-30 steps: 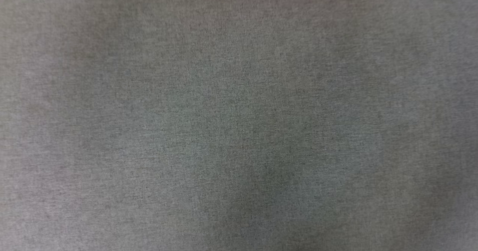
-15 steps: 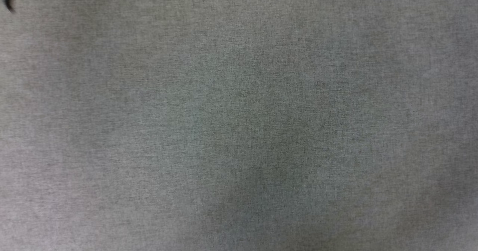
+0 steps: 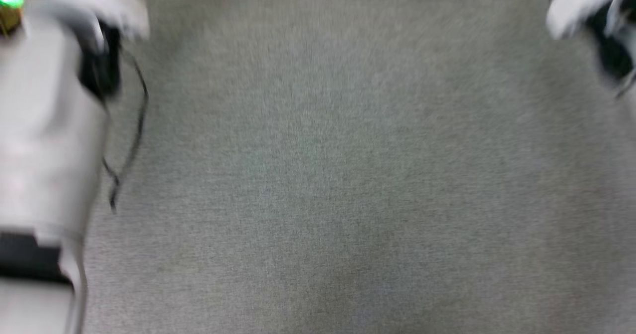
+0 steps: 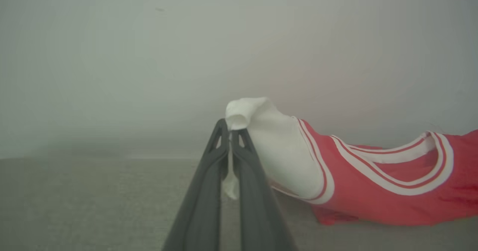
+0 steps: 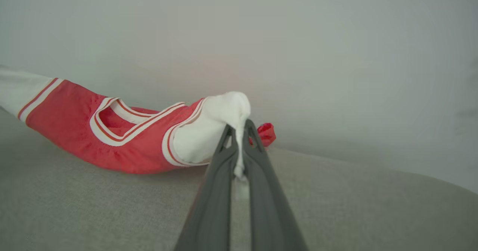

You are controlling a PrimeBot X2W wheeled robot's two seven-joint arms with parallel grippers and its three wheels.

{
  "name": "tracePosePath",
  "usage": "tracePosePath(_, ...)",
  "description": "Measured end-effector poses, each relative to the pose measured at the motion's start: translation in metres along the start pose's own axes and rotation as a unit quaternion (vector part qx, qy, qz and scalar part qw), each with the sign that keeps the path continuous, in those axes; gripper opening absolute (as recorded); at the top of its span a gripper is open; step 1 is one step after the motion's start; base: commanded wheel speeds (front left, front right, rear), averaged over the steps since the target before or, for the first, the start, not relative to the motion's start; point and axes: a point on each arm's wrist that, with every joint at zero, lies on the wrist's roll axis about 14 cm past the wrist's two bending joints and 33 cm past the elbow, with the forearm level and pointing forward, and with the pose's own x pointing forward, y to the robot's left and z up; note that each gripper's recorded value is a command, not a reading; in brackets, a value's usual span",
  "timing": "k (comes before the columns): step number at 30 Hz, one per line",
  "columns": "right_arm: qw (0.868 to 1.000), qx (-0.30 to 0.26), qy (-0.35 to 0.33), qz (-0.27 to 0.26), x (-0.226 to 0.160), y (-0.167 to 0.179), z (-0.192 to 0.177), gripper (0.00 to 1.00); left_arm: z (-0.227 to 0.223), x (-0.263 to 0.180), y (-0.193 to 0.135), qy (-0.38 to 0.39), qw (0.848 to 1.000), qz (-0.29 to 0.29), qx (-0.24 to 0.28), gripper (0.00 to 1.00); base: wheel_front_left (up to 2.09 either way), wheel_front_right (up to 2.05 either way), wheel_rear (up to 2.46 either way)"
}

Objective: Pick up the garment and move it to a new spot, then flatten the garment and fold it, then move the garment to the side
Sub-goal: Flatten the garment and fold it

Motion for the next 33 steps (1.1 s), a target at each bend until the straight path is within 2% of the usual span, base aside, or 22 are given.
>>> tracePosePath(6,0.998,0.037,0.043,-0.001,-0.073,0.009,-0.042,0.00,-0.010,-0.076,0.001,0.003,1.000,0.013,-0.013,0.00,0.00,0.00,0.00)
tracePosePath(19,0.990,0.105,0.085,-0.031,-0.212,0.021,-0.092,0.00,-0.035,-0.238,0.010,0.048,0.996,0.062,-0.030,0.00,0.00,0.00,0.00)
tracePosePath(28,0.976,0.136,0.162,-0.051,-0.291,0.040,-0.149,0.00,-0.061,-0.317,0.011,0.126,0.987,0.090,-0.033,0.00,0.00,0.00,0.00)
tracePosePath(33,0.964,0.138,0.219,-0.060,-0.324,0.054,-0.177,0.00,-0.073,-0.338,0.011,0.155,0.982,0.102,-0.035,0.00,0.00,0.00,0.00)
